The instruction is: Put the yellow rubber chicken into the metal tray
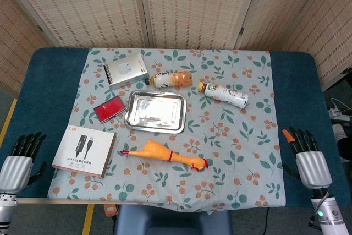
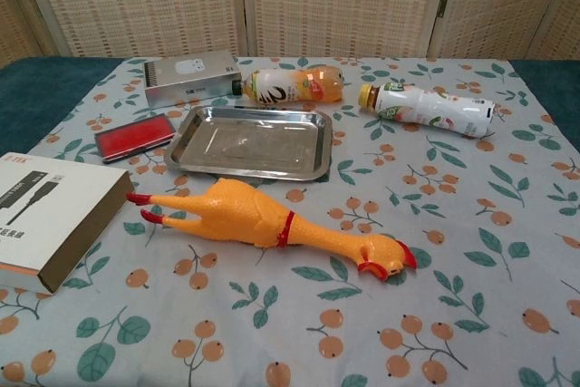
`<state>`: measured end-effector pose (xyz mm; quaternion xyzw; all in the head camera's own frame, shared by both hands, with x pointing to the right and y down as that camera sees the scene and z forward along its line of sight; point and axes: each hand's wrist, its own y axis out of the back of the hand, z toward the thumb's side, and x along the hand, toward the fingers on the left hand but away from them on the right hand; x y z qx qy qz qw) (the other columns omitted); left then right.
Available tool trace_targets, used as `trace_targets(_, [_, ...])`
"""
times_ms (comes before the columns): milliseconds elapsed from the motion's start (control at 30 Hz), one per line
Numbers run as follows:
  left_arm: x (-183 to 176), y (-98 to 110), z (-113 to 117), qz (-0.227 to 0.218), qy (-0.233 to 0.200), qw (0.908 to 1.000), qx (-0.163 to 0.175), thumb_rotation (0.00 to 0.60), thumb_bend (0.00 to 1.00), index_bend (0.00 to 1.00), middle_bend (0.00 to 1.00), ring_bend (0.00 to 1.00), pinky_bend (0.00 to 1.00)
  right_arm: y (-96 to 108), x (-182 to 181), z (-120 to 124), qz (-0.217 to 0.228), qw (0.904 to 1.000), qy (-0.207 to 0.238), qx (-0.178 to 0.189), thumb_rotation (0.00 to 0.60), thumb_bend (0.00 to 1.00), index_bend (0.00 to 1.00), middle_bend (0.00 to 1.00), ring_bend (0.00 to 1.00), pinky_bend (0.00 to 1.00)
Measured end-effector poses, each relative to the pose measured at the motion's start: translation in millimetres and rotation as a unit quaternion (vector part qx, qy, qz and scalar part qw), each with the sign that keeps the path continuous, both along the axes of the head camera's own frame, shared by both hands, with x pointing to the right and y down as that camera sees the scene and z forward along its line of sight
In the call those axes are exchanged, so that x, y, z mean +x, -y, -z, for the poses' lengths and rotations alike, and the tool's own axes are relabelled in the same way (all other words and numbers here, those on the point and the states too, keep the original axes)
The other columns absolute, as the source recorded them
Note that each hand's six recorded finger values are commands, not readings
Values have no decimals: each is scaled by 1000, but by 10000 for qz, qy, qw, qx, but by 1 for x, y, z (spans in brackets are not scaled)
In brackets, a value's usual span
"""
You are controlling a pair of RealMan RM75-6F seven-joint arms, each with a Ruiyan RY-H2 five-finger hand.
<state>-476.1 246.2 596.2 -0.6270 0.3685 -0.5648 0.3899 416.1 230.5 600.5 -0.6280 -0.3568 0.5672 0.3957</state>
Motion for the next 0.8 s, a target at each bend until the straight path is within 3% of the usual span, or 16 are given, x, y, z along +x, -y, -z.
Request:
trace_targets(233, [2,0,1,2,-42,10000,46,600,448,0,0,0,33,-3,-1,-5,-37,9998,49,-212,600,155,0,0,0,0])
trace_targets(400, [5,1,0,-34,-118,9999,4,600,448,0,0,0,34,-6,-15,-17,-122,9966,529,-620,600,155,0,0,0,0])
trace_targets(633, [0,3,-5,43,-67,9999,-131,600,448,0,0,0,34,4,-69,-30,101,9845,1192,-1283,600,155,2,0,0,0])
trace_targets(800, [-3,2,-1,120,-148,9997,-144,600,449,0,0,0,34,24,-109,-41,69,9747,1513,-1645,600,163,94,0,0,0])
